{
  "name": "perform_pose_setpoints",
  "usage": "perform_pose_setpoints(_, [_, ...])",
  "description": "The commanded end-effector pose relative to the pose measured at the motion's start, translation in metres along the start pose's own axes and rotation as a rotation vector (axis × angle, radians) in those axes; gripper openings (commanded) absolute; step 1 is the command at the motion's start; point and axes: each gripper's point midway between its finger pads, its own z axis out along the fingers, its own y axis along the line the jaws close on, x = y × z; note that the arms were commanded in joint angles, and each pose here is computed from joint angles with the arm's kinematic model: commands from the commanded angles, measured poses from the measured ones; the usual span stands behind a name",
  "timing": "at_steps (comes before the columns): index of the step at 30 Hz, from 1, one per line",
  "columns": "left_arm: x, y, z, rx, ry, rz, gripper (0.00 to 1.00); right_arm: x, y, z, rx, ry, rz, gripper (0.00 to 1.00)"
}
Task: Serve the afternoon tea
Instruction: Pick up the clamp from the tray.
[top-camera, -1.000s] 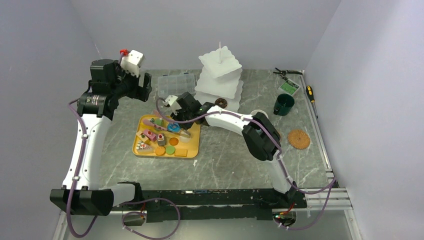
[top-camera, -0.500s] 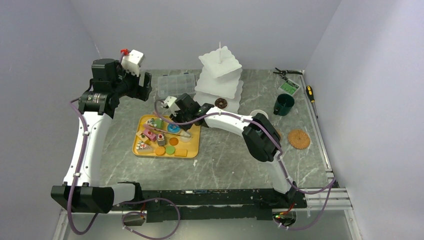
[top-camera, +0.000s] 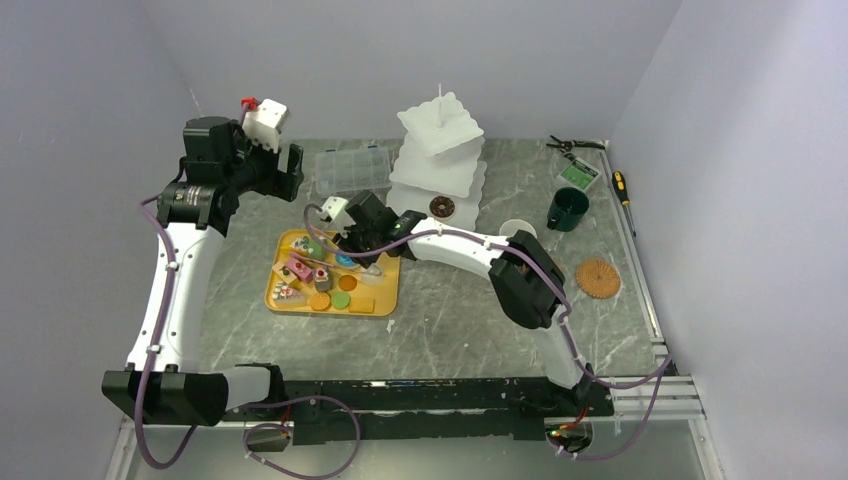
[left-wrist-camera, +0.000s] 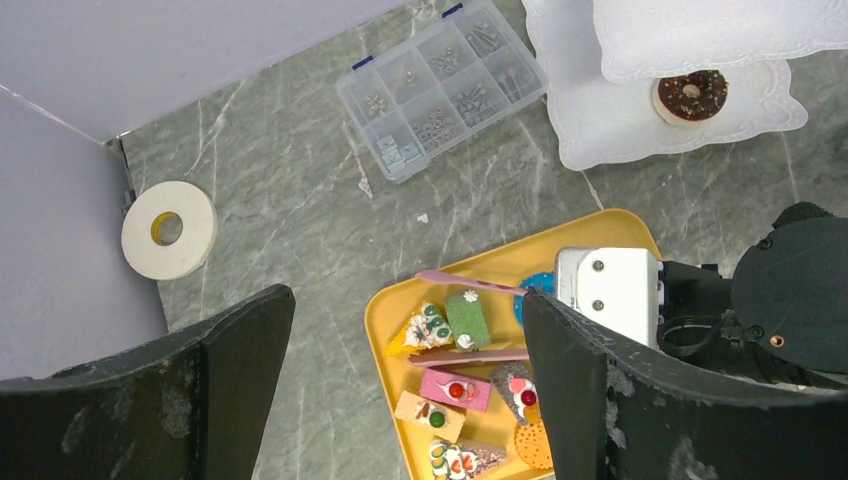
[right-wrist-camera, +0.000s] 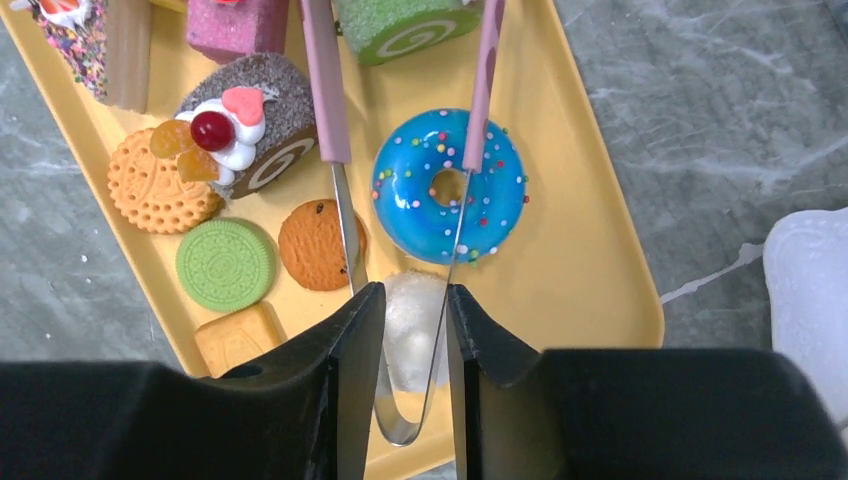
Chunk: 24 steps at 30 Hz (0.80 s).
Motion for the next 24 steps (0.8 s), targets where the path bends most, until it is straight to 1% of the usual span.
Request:
perform_pose_setpoints(1, [-0.024, 0.005, -0.007, -0.018, -0.074, 0.000, 0.90, -0.008, -0.004, -0.007, 0.041, -0.023, -0.011, 0.31])
perform_pose_setpoints(4, [-0.026, 0.005, -0.008, -0.017, -0.080, -0.001, 0.90, -0.002, -0.010, -0.004, 0.076, 0.001, -0.034, 0.24])
perform_pose_setpoints(9, [-0.031, 0.004, -0.011, -0.013, -0.094, 0.001, 0.90, 0.008, -0.012, 0.000, 0.119, 0.042, -0.075, 0.21])
perform_pose_setpoints(13, [-0.034, 0.004, -0.012, -0.013, -0.102, 0.003, 0.90, 0.015, -0.010, 0.003, 0.113, 0.062, -0.076, 0.21])
perform_pose_setpoints(22, [-0.035, 0.004, -0.014, -0.015, -0.107, 0.005, 0.90, 0.020, -0.004, 0.008, 0.086, 0.065, -0.059, 0.26])
perform_pose_setpoints(24, [-0.036, 0.005, -0.014, -0.019, -0.109, 0.007, 0.90, 0.022, -0.004, 0.010, 0.089, 0.071, -0.059, 0.25])
